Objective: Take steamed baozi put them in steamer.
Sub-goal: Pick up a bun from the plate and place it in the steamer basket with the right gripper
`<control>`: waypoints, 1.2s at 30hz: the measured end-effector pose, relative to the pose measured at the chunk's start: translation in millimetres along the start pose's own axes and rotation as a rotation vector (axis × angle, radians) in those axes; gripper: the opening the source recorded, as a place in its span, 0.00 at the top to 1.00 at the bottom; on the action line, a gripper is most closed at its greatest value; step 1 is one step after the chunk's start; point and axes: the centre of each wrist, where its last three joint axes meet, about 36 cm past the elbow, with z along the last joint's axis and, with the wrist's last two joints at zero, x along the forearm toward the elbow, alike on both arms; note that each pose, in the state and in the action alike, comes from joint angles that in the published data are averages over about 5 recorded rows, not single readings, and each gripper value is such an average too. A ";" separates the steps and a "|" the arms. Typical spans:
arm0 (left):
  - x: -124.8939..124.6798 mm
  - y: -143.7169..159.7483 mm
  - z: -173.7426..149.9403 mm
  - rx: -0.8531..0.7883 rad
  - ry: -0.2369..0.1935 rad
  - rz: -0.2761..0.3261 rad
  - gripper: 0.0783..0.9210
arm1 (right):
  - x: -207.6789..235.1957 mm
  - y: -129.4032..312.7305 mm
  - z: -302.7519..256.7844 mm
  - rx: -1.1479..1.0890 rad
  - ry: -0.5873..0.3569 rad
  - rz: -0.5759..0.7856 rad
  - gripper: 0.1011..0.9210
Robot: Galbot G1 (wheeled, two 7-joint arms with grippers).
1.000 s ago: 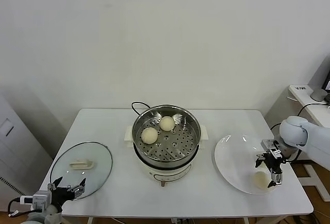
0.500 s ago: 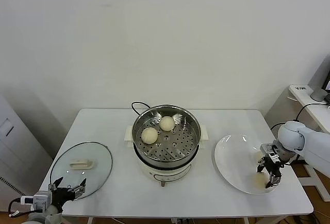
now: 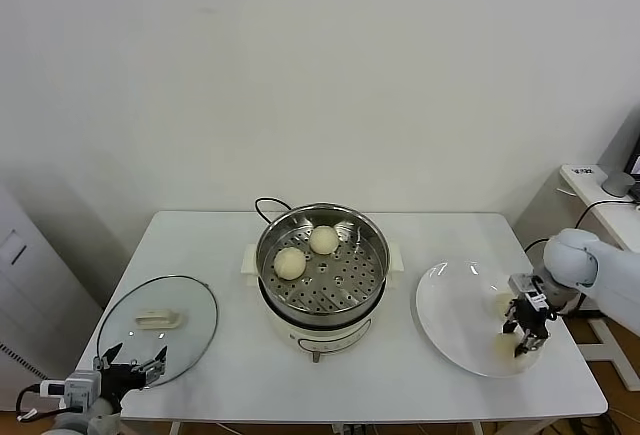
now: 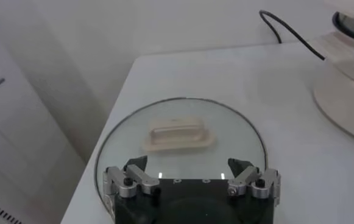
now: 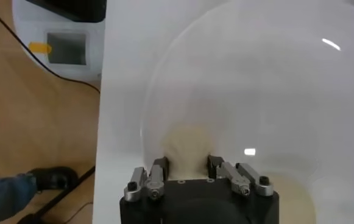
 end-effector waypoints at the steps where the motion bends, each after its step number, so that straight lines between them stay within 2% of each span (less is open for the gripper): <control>1: -0.2 -0.2 -0.4 -0.001 -0.001 0.000 0.12 | 8.5 -3.2 -3.2 0.008 -0.004 0.011 0.62; 10: -3.1 -2.0 -1.2 -0.009 0.000 0.006 0.12 | 109.0 -46.1 -46.5 0.130 -0.075 0.176 0.61; 14: -3.9 -2.3 -2.8 -0.012 -0.003 0.006 0.12 | 150.9 -70.2 -81.1 0.238 -0.122 0.254 0.62; 19: -4.3 -2.9 -3.9 -0.013 -0.004 0.007 0.12 | 183.0 -95.4 -135.9 0.420 -0.179 0.309 0.61; 28: -3.5 -5.0 -2.7 -0.017 -0.003 0.009 0.12 | 194.8 -118.6 -244.0 0.795 -0.228 0.309 0.61; 36: -3.3 -5.2 -2.8 -0.016 -0.006 0.009 0.12 | 167.7 -115.7 -319.1 1.103 -0.223 0.232 0.61</control>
